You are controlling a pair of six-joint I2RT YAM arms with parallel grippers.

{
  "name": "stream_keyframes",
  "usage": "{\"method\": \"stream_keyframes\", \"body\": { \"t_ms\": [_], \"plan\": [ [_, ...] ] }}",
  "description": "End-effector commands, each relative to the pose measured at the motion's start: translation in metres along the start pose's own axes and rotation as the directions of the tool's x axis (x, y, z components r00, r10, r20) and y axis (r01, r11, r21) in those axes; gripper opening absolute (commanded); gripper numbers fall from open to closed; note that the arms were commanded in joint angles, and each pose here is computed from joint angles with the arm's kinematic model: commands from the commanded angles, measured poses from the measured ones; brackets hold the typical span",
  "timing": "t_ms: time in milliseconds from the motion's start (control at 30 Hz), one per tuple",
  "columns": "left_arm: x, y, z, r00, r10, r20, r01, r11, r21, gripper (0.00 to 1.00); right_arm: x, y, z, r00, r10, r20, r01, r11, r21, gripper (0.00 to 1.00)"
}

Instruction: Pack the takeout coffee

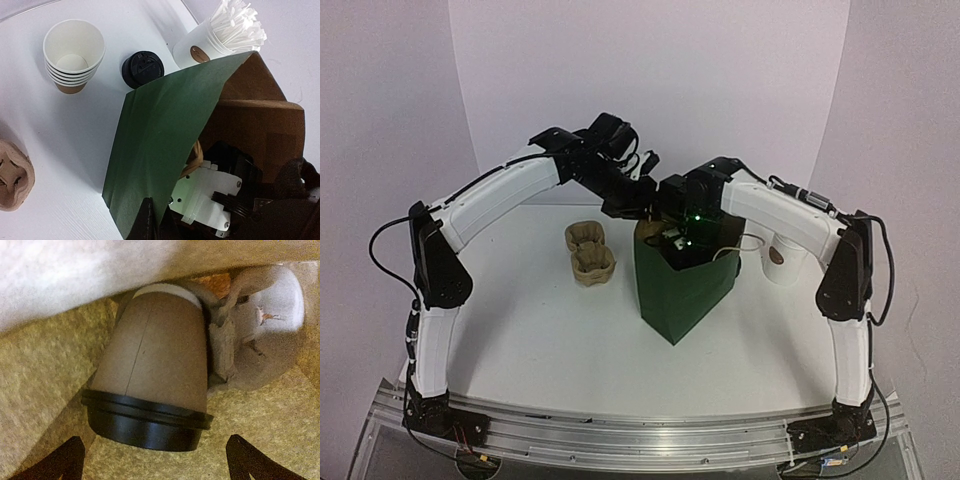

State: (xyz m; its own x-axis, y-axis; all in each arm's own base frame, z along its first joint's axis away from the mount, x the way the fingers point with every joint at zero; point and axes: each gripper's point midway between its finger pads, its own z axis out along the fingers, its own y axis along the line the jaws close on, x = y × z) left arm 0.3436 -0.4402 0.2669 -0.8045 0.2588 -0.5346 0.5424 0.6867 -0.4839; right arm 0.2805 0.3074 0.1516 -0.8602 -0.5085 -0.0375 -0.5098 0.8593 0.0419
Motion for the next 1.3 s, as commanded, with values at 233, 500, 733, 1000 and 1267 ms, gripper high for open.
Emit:
{"method": "stream_keyframes", "body": {
  "t_ms": [233, 500, 733, 1000, 1267],
  "plan": [
    [0.023, 0.018, 0.012, 0.996, -0.041, -0.08, 0.046, 0.997, 0.059, 0.0, 0.019, 0.014, -0.056, 0.992, -0.029, 0.12, 0.037, 0.997, -0.07, 0.98],
    [0.016, 0.015, 0.005, 0.998, -0.037, -0.051, 0.04, 0.998, 0.054, 0.0, 0.019, 0.014, -0.057, 0.992, -0.024, 0.122, 0.033, 0.997, -0.072, 0.98],
    [0.005, 0.01, -0.007, 0.999, -0.027, -0.017, 0.028, 0.998, 0.049, 0.0, 0.009, 0.013, -0.075, 0.981, -0.012, 0.195, 0.026, 0.997, -0.069, 0.98],
    [-0.003, 0.005, -0.016, 1.0, -0.019, 0.002, 0.019, 0.999, 0.046, 0.0, -0.002, 0.011, -0.097, 0.96, 0.005, 0.278, 0.013, 0.998, -0.061, 0.98],
    [-0.002, 0.006, -0.02, 1.0, -0.019, -0.006, 0.019, 0.999, 0.031, 0.0, -0.008, 0.016, -0.102, 0.952, 0.017, 0.307, 0.011, 0.996, -0.091, 0.98]
  ]
}}
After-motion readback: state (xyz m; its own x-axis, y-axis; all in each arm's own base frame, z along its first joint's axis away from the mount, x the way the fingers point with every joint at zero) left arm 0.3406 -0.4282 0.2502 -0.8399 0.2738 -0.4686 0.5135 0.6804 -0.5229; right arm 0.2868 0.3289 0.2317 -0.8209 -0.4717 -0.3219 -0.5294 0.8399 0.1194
